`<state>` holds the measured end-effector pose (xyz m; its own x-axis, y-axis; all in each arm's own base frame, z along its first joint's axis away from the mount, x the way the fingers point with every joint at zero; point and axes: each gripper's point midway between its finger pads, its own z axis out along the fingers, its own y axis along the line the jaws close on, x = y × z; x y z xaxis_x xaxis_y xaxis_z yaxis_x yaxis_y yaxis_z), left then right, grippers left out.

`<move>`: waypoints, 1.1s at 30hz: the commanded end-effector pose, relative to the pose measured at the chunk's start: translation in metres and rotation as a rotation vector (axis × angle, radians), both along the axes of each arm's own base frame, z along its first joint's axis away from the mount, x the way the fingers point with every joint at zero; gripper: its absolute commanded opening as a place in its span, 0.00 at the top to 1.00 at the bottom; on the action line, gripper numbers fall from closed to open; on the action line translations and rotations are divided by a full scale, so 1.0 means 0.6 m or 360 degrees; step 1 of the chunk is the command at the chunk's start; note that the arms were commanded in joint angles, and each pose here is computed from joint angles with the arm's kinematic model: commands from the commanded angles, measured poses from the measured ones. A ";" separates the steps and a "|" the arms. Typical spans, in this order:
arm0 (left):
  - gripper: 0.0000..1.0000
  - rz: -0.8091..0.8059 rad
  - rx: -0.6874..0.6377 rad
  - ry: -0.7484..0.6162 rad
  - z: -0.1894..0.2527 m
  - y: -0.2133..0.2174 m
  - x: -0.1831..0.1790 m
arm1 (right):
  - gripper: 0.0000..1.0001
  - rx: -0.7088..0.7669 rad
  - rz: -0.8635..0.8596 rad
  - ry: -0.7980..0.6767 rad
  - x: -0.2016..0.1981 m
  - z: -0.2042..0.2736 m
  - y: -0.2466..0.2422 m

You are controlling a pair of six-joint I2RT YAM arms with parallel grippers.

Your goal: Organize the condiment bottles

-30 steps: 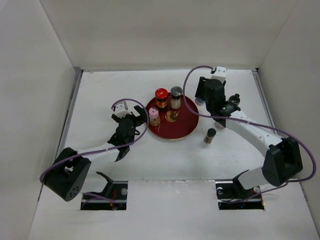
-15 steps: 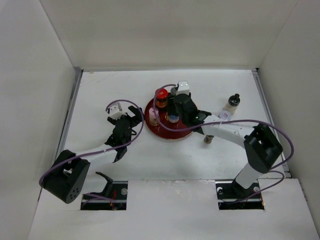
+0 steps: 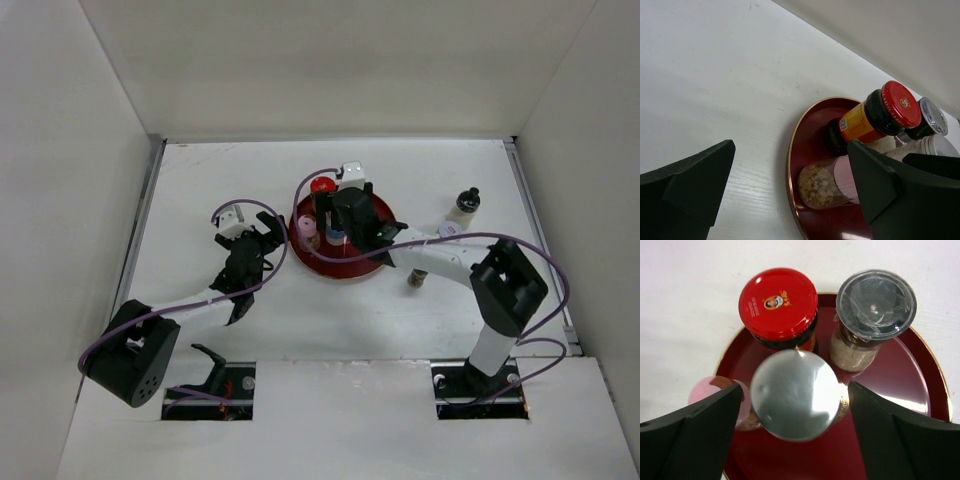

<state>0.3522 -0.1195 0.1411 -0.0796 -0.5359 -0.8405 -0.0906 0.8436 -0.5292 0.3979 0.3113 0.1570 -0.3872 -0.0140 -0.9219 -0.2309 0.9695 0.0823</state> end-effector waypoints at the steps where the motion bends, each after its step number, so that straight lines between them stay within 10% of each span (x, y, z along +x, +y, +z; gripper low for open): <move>1: 0.01 -0.0006 -0.0066 -0.0089 0.027 -0.004 0.002 | 0.03 0.0195 -0.0015 -0.0197 0.012 0.101 0.015; 8: 0.01 -0.0011 -0.0068 -0.0090 0.028 -0.006 0.003 | 0.01 0.0299 -0.0290 -0.0343 0.014 0.186 -0.161; 13: 0.01 -0.0014 -0.0068 -0.0090 0.027 -0.006 0.001 | 0.16 0.0256 -0.0796 -0.0304 0.012 0.133 -0.349; 16: 0.01 -0.0023 -0.0064 -0.0084 0.025 -0.012 0.003 | 0.10 0.0173 -0.1053 -0.0239 -0.016 0.081 -0.419; 33: 0.01 -0.0064 -0.0074 -0.0089 0.028 -0.026 -0.001 | 0.00 0.0031 -0.1243 0.0149 -0.053 -0.087 -0.485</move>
